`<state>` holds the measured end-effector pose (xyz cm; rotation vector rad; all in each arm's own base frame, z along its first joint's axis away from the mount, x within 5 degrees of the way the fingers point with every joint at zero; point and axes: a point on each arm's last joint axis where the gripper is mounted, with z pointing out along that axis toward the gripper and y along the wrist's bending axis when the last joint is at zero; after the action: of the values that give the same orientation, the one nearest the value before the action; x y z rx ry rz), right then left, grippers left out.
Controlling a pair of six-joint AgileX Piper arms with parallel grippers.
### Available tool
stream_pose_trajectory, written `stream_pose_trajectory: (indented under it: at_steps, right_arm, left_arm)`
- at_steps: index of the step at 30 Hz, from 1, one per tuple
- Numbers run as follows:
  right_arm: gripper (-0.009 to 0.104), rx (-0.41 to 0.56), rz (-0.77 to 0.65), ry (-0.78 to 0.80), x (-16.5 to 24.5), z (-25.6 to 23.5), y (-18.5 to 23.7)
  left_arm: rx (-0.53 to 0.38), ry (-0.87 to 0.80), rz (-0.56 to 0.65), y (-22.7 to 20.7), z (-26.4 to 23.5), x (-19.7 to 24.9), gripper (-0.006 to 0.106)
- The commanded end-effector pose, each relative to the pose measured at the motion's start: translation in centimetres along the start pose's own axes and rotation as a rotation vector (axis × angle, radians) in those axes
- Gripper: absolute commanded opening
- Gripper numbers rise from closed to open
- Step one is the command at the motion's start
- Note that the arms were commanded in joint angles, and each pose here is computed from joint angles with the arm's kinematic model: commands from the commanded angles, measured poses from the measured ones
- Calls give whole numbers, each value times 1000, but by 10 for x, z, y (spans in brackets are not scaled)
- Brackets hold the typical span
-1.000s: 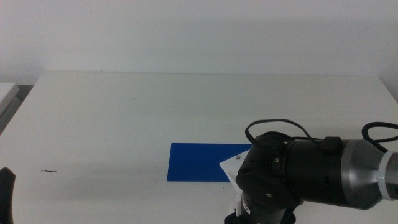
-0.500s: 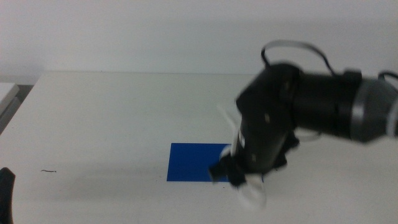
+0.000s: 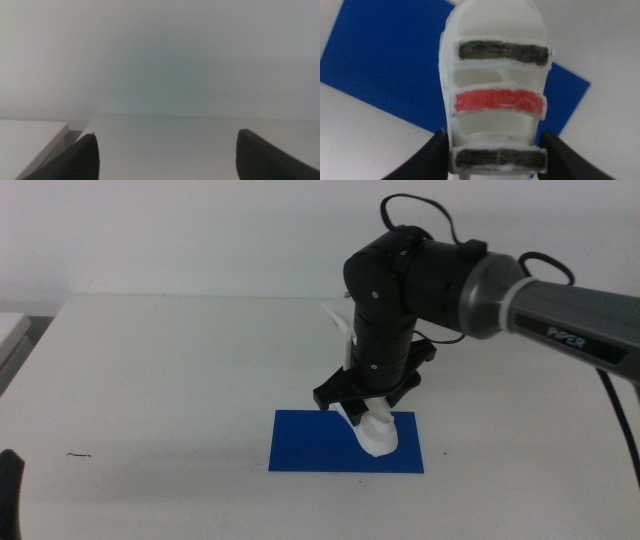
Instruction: Use one arm to grab the shoe from the table and place it on the mat.
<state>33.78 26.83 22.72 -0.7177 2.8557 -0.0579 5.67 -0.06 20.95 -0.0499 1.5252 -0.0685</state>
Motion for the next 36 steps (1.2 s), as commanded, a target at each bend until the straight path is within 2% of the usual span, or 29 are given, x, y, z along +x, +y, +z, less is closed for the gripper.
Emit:
stream_pose_trajectory:
  at_steps: [1,4,11,14,21,27,36]
  right_arm:
    - [9,-5,-20,0,-3,-1,-2]
    - [9,-13,-106,-14,-5,1,-1]
    - [9,-83,-818,-61,-6,2,11]
    - [9,-89,-963,-63,-6,8,13]
    - [9,-98,-964,-33,-8,28,15]
    - [9,-67,-977,-30,-10,36,14]
    - [24,-33,-1005,-18,-7,49,12]
  left_arm:
    - [1,-16,-1,0,0,-1,94]
    - [1,-16,-1,0,0,-1,94]
    - [1,-16,-1,0,0,-1,94]
    - [1,-16,-1,0,0,-1,94]
    - [1,-16,-1,0,0,-1,94]
    - [1,-16,-1,0,0,-1,94]
    - [1,-16,-1,0,0,-1,94]
